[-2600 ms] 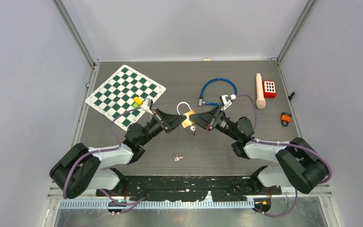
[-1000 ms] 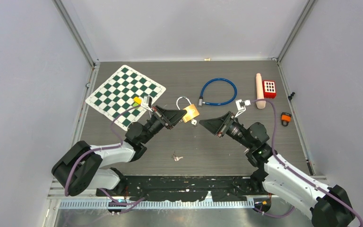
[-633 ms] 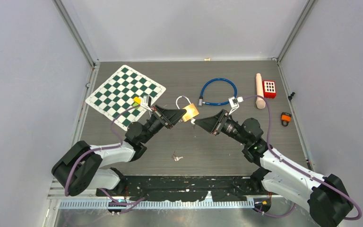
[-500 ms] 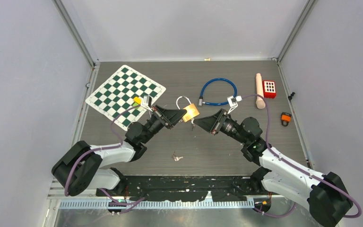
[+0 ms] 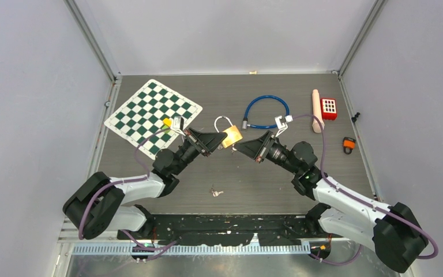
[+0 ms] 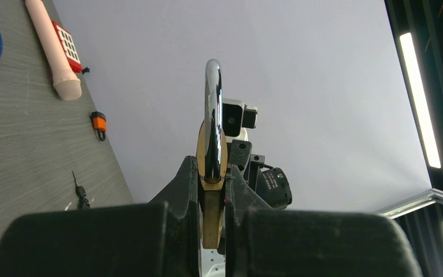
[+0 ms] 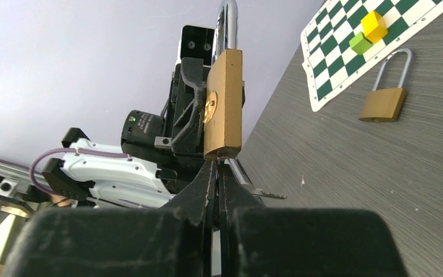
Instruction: Unlock with the key
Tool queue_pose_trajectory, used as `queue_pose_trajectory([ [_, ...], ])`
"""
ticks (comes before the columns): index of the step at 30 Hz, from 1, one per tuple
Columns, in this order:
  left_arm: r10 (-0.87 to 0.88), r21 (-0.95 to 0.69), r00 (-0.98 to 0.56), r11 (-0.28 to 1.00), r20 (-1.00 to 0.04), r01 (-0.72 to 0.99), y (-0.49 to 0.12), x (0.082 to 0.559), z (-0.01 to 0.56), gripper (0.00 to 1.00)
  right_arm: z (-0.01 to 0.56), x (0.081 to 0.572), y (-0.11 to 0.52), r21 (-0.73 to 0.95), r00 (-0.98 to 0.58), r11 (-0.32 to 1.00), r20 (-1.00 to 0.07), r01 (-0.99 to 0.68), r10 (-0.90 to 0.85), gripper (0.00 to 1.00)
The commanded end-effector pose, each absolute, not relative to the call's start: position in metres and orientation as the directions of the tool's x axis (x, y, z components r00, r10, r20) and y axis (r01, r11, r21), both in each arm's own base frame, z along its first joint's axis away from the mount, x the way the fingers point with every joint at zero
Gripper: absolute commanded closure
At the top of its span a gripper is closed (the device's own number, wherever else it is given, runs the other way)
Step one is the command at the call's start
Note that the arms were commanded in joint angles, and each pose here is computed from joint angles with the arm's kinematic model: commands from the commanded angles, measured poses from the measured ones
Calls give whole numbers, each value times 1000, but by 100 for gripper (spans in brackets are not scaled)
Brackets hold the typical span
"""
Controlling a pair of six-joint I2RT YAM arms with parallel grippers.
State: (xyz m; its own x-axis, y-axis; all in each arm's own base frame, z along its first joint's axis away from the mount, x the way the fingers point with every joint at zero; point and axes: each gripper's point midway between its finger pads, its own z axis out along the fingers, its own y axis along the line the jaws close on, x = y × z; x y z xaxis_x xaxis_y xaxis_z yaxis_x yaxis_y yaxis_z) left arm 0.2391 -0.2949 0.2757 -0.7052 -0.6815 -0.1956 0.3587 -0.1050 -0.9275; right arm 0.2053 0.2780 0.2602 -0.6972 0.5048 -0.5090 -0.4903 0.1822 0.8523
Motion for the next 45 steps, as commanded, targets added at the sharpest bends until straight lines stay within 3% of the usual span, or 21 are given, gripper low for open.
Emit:
queue_pose_trajectory([
  [1,-707,-794,-667,-256,-236,552,-284,213,353,100,296,204,283,852,-698,53,-461,-521,549,95],
  [10,-691,-741,-675,-307,-258,597,-279,187,368,100,327,197,286,842,-763,-189,-334,-505,554,95],
  [18,-691,-666,-634,-295,-346,685,-269,164,380,100,352,188,279,803,-857,-432,-178,-411,483,95],
  [27,-687,-631,-626,-309,-370,712,-268,157,392,100,363,186,283,790,-881,-473,-170,-390,442,92],
  [29,-702,-671,-635,-303,-323,677,-267,167,384,100,357,187,283,799,-876,-456,-174,-392,449,79],
  [34,-737,-841,-671,-305,-89,446,-263,217,332,100,325,194,284,847,-839,-334,-213,-414,500,49],
  [39,-753,-879,-657,-301,-19,371,-265,239,314,100,311,192,277,843,-764,-176,-346,-508,545,35],
  [42,-756,-881,-655,-302,-11,364,-266,244,315,100,283,199,273,865,-723,8,-425,-502,544,30],
  [45,-756,-892,-655,-294,-3,343,-269,249,312,100,276,207,254,765,-566,260,-620,-589,543,28],
])
